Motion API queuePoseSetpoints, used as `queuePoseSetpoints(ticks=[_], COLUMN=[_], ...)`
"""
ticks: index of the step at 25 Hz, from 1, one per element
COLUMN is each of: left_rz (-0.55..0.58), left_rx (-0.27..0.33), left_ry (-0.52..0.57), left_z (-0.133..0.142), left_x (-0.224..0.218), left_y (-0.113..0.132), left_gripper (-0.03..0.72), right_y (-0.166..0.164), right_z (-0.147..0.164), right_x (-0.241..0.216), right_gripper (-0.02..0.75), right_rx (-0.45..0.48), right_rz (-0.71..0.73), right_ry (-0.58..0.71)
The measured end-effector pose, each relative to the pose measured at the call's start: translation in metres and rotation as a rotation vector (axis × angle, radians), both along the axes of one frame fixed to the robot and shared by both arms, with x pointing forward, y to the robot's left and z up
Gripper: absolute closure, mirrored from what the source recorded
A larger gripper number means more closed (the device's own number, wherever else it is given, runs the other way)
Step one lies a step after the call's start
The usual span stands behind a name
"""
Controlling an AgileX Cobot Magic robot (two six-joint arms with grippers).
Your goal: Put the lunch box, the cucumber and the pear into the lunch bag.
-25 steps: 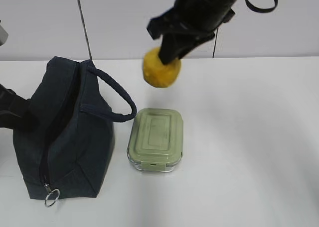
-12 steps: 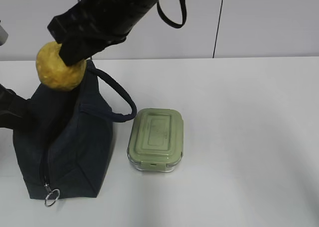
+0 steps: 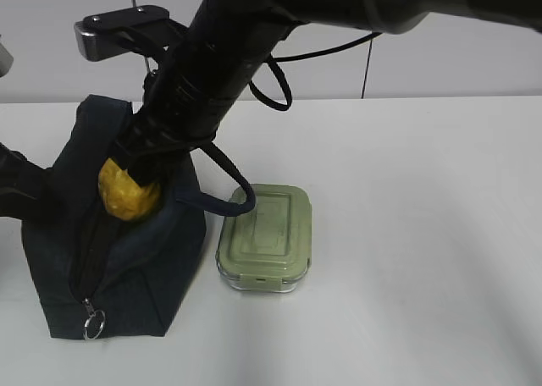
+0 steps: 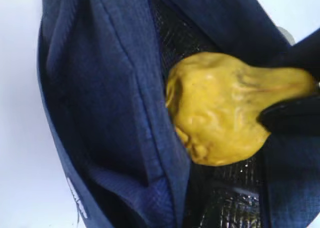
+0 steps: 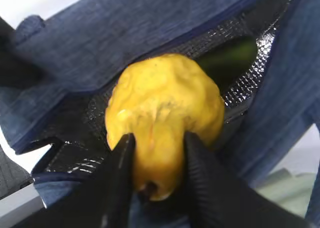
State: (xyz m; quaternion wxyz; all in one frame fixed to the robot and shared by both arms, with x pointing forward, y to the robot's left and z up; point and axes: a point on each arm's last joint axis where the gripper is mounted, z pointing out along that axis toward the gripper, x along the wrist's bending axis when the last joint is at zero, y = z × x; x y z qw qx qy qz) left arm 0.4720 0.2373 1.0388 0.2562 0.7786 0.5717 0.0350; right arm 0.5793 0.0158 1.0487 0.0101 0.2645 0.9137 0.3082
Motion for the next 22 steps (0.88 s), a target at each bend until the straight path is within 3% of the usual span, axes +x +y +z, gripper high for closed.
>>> queuePoseSetpoints(ticks=[2, 7, 11, 15, 22], left_rz=[0.000, 0.000, -0.024, -0.060, -0.071], left_rx=[0.000, 0.000, 0.016, 0.061, 0.087], left_ry=[0.000, 0.000, -0.011, -0.025, -0.030], left_z=[0.000, 0.000, 0.000, -0.001, -0.002], left_x=[0.000, 0.000, 0.000, 0.000, 0.000], left_y=[0.000, 0.000, 0.001, 0.003, 0.005], left_gripper=[0.687, 0.687, 0.687, 0.687, 0.687], right_y=[0.000, 0.003, 0.002, -0.016, -0.091], right_z=[-0.002, 0.016, 0.038, 0.050, 0.037], right_x=[0.000, 0.004, 0.004, 0.006, 0.043], right_gripper=[0.479, 0.216, 0.200, 0.212, 0.219], right_rx=[-0.005, 0.033, 0.049, -0.028, -0.114], right_rz=[0.002, -0.005, -0.034, -0.158, -0.428], right_ry=[0.003, -0.033, -0.050, -0.040, 0.135])
